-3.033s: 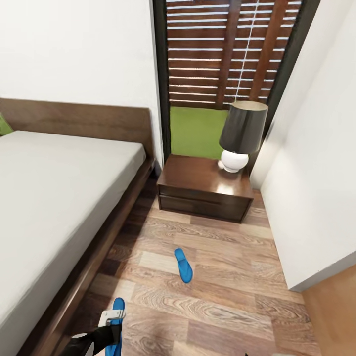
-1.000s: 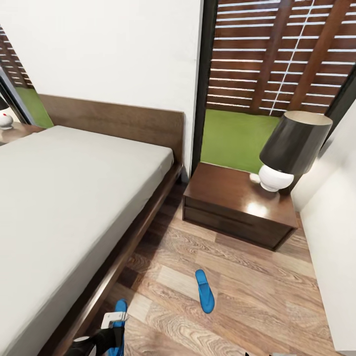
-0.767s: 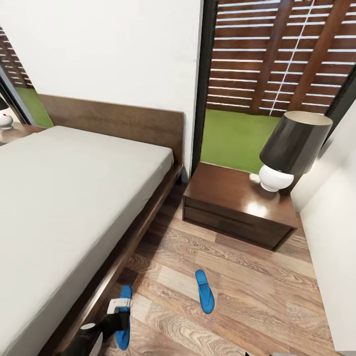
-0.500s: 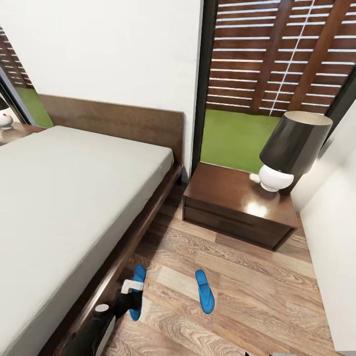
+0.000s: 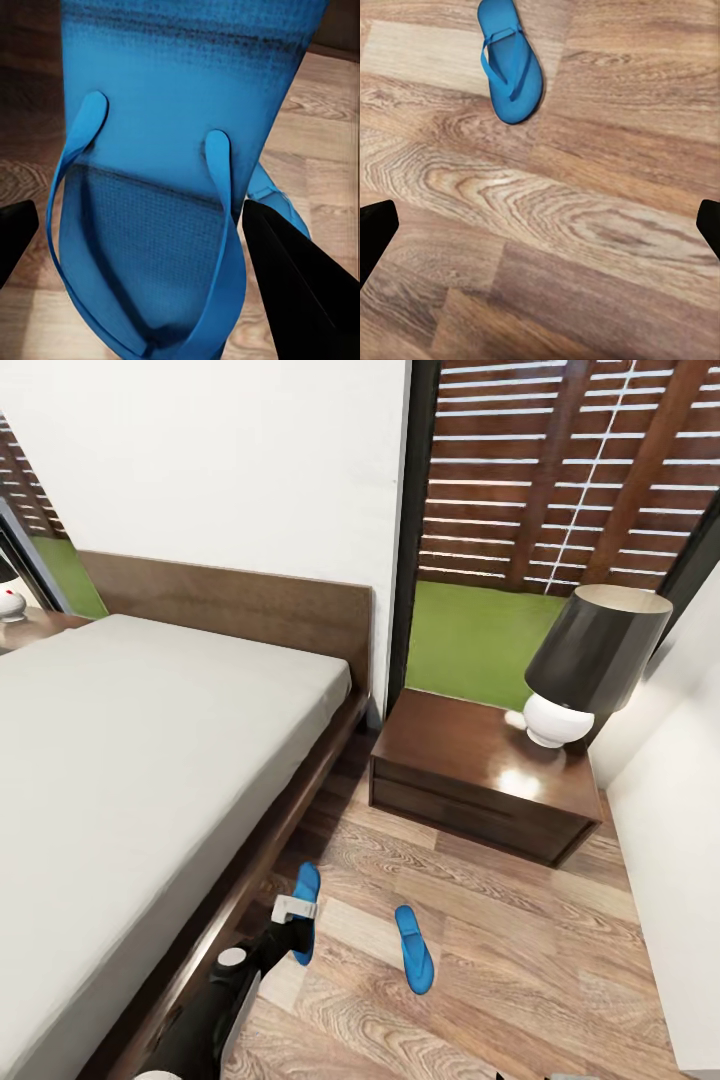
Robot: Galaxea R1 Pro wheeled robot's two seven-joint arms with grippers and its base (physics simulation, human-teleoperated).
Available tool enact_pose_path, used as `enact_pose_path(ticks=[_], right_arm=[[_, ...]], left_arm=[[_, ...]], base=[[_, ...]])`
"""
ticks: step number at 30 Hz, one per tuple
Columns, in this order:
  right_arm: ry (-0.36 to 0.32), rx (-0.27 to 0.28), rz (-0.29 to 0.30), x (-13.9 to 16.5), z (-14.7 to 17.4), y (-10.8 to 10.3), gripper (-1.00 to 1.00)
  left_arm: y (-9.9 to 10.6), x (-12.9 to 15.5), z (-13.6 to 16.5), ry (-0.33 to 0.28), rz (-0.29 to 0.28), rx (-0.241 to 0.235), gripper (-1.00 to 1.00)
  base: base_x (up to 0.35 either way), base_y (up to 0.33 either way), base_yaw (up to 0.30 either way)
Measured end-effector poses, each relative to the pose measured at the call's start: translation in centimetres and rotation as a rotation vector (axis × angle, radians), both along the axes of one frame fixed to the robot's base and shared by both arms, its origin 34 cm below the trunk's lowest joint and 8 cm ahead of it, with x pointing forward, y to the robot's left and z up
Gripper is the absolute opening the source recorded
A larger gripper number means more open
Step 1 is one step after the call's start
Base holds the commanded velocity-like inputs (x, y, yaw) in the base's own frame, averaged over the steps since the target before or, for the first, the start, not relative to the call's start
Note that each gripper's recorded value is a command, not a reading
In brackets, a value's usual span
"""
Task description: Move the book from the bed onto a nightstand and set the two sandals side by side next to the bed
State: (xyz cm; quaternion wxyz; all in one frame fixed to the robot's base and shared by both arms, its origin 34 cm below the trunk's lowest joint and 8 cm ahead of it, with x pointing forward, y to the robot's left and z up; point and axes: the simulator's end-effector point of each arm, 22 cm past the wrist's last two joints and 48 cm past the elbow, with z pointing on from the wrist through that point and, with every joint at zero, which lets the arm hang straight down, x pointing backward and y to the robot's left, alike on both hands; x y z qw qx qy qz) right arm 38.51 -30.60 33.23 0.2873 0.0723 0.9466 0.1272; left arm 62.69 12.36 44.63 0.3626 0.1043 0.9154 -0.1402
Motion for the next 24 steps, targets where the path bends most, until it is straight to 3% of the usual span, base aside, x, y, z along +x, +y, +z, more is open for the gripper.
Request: enact_pose_path(ticks=[9,24], right_arm=[[-0.001,0.000,-0.002,0.0,0.0,0.0,1.00],[-0.002,0.000,-0.002,0.1,0.0,-0.1,1.00]], left_arm=[[-1.3,-0.2,0.2,-0.005,-0.036,-0.001,-1.00],[-1.4,-0.2,0.2,-0.005,-0.039,0.000,-1.00]], base=[[0.000,0.000,0.000],[0.000,0.000,0.000]])
